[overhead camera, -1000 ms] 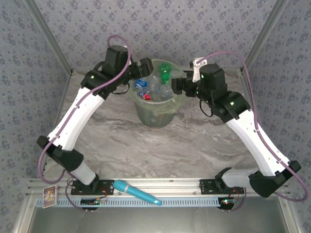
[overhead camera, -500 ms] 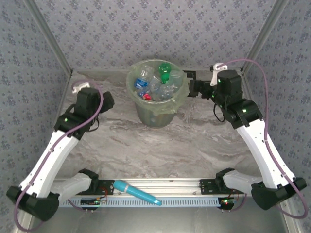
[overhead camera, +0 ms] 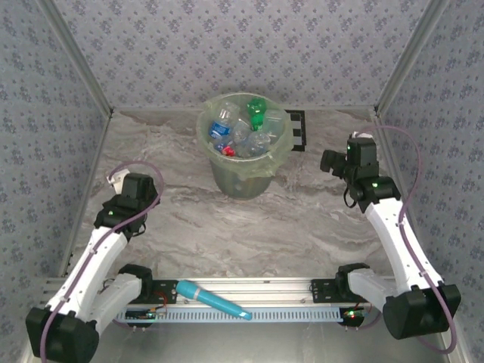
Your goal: Put the plastic bottles in the bin
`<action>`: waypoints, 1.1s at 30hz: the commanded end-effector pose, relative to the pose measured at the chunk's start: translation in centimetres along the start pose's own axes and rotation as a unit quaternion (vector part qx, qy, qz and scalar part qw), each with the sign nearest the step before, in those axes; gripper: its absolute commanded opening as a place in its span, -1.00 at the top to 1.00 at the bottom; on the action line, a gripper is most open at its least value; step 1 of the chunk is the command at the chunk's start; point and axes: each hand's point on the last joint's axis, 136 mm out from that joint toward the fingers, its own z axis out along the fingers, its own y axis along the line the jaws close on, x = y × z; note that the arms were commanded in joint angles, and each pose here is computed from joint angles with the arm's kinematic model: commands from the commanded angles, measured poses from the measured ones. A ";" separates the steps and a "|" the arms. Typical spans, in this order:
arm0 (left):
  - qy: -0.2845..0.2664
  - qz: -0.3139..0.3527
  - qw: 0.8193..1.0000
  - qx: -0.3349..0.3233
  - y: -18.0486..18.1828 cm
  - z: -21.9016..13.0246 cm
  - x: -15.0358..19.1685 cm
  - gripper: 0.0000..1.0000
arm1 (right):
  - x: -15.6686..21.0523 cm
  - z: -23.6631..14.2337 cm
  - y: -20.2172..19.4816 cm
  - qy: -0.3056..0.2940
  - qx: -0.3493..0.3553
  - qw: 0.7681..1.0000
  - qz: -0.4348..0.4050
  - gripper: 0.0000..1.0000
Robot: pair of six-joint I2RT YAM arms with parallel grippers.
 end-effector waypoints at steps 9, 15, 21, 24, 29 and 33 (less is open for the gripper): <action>-0.054 -0.016 0.998 -0.019 0.5 7.0 -2.3 -0.99 | 5.7 6.7 -4.5 -0.028 0.103 0.994 -0.009 -0.99; -0.068 0.042 0.997 -0.021 -1.4 10.8 -2.9 -0.99 | 6.4 10.0 -5.2 -0.041 0.136 0.990 -0.021 -0.99; -0.099 0.048 0.994 0.009 -3.4 13.0 -3.3 -0.99 | 5.9 12.7 -3.9 -0.080 0.119 0.988 -0.060 -0.99; -0.137 0.032 0.990 0.030 -4.0 13.0 -4.5 -0.99 | 5.7 13.6 -3.2 -0.093 0.103 0.987 -0.080 -0.99; -0.158 0.048 0.983 0.078 -5.5 13.3 -3.9 -1.00 | 6.0 14.0 -2.4 -0.130 0.066 0.984 -0.099 -0.99; -0.179 0.068 0.972 0.135 -7.0 12.7 -2.8 -0.99 | 7.2 13.8 -1.5 -0.130 -0.004 0.988 -0.086 -0.99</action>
